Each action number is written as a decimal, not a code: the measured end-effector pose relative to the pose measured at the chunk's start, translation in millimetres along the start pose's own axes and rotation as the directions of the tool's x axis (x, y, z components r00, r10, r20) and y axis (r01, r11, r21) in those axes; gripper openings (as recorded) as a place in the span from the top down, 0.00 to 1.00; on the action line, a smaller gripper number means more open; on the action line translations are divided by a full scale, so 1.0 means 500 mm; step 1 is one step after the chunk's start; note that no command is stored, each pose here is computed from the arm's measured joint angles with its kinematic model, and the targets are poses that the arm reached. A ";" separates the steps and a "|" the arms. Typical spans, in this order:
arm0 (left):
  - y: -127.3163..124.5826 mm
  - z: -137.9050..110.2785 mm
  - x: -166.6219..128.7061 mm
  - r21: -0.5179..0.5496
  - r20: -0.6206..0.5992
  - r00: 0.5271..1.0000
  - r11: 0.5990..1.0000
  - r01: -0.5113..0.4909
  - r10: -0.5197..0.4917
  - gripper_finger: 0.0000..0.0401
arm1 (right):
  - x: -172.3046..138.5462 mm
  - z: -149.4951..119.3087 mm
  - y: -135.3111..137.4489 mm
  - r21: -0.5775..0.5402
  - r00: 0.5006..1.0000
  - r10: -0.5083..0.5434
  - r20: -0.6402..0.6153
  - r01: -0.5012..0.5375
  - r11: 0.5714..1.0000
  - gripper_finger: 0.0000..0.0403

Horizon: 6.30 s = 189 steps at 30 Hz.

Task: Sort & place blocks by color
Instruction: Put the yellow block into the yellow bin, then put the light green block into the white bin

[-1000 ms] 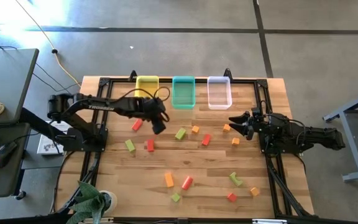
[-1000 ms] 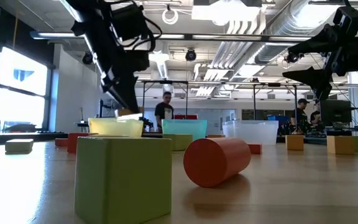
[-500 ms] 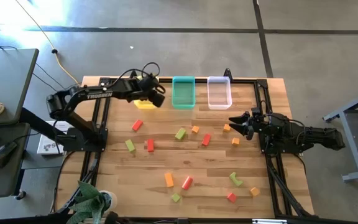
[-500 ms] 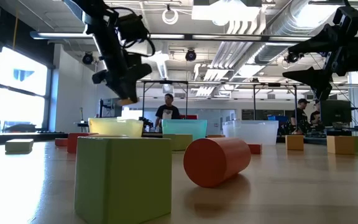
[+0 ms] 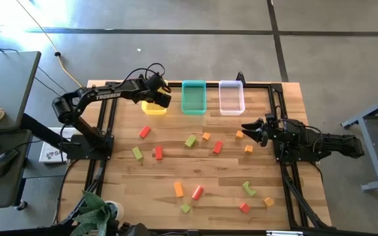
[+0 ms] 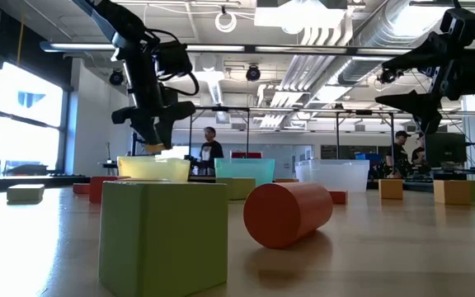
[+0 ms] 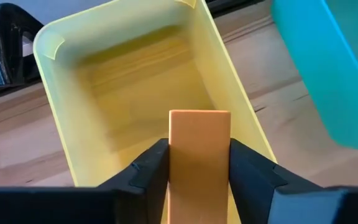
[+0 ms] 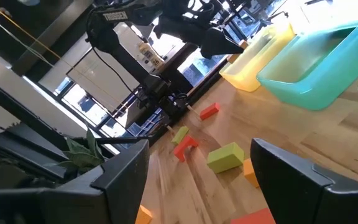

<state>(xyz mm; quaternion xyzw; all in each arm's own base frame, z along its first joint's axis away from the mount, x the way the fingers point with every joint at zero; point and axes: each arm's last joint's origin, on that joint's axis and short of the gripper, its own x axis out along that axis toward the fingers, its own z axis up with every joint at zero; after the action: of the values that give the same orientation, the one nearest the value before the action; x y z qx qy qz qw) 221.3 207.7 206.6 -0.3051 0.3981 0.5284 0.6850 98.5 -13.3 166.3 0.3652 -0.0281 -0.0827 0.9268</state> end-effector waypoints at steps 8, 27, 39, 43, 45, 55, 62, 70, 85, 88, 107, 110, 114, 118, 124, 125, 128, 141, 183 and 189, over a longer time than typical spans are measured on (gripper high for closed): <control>0.000 0.000 0.000 0.021 -0.003 1.000 1.000 0.004 -0.004 0.62 | 0.000 0.000 0.000 0.060 1.000 0.001 0.003 -0.001 0.998 0.34; -0.019 0.012 -0.003 0.099 -0.005 0.976 0.972 0.215 -0.216 0.50 | 0.000 0.007 -0.003 0.194 0.993 -0.074 0.093 0.055 0.979 0.34; -0.026 0.018 -0.044 0.156 0.035 0.941 0.932 0.327 -0.336 0.50 | -0.011 0.050 0.032 0.089 0.981 -0.091 0.169 0.077 0.993 0.34; -0.028 0.017 -0.068 0.176 0.059 0.932 0.923 0.343 -0.358 0.50 | -0.021 0.077 0.052 0.039 0.970 -0.211 0.120 0.208 0.977 0.34; -0.030 0.015 -0.080 0.185 0.072 0.926 0.917 0.353 -0.371 0.50 | -0.026 0.087 0.059 0.050 0.952 -0.299 0.065 0.297 0.954 0.34; -0.035 0.012 -0.095 0.223 0.087 0.918 0.906 0.360 -0.387 0.50 | -0.013 0.126 0.095 -0.009 0.729 -0.631 -0.265 0.653 0.758 0.34; -0.035 0.012 -0.096 0.234 0.087 0.918 0.904 0.358 -0.386 0.50 | 0.013 0.138 0.113 -0.198 0.555 -0.717 -0.422 0.715 0.670 0.34; -0.034 0.012 -0.095 0.266 0.088 0.918 0.897 0.352 -0.386 0.50 | 0.056 0.129 0.092 -0.288 0.404 -0.678 -0.615 0.685 0.669 0.34; -0.035 0.012 -0.095 0.266 0.087 0.918 0.897 0.352 -0.386 0.50 | 0.124 0.106 0.000 -0.453 0.091 -0.660 -0.746 0.658 0.602 0.34; -0.036 0.011 -0.096 0.269 0.086 0.918 0.896 0.353 -0.388 0.50 | 0.127 0.106 -0.014 -0.468 0.058 -0.657 -0.752 0.655 0.593 0.34; -0.037 0.011 -0.096 0.269 0.085 0.918 0.896 0.354 -0.388 0.50 | 0.139 0.093 -0.080 -0.596 -0.163 -0.640 -0.751 0.583 0.552 0.34; -0.037 0.010 -0.096 0.270 0.084 0.918 0.896 0.353 -0.388 0.50 | 0.145 0.084 -0.091 -0.616 -0.208 -0.630 -0.748 0.572 0.542 0.34; -0.037 0.010 -0.096 0.270 0.084 0.918 0.896 0.354 -0.388 0.50 | 0.152 0.071 -0.109 -0.652 -0.276 -0.623 -0.732 0.549 0.523 0.34; -0.037 0.010 -0.095 0.269 0.084 0.918 0.896 0.353 -0.387 0.50 | 0.156 0.059 -0.122 -0.666 -0.324 -0.603 -0.729 0.541 0.514 0.34; -0.037 0.010 -0.096 0.270 0.084 0.918 0.896 0.353 -0.388 0.50 | 0.161 0.049 -0.134 -0.680 -0.362 -0.590 -0.721 0.534 0.503 0.38; -0.037 0.010 -0.096 0.270 0.084 0.918 0.896 0.353 -0.388 0.50 | 0.162 0.047 -0.136 -0.681 -0.366 -0.589 -0.721 0.533 0.503 0.41; -0.037 0.010 -0.096 0.270 0.084 0.918 0.896 0.353 -0.387 0.50 | 0.164 0.043 -0.141 -0.682 -0.375 -0.583 -0.721 0.531 0.502 0.51; -0.037 0.010 -0.096 0.270 0.084 0.918 0.896 0.353 -0.387 0.50 | 0.159 0.041 -0.136 -0.658 -0.393 -0.537 -0.746 0.558 0.506 0.74; -0.060 -0.021 -0.105 0.105 -0.040 0.891 0.885 0.453 -0.451 0.50 | 0.234 0.277 -0.060 -0.412 0.656 -0.755 0.012 0.691 0.594 0.74; -0.072 -0.071 -0.113 0.115 -0.193 0.905 0.908 0.404 -0.379 0.50 | 0.243 0.264 -0.129 -0.468 0.595 -0.796 -0.111 0.675 0.570 0.72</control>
<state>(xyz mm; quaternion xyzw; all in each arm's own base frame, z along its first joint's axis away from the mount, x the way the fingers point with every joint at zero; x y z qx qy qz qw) 241.4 141.6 238.2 -0.3686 0.4234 0.3207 0.7629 195.0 -169.6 217.9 0.1647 0.2908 -0.4111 0.8481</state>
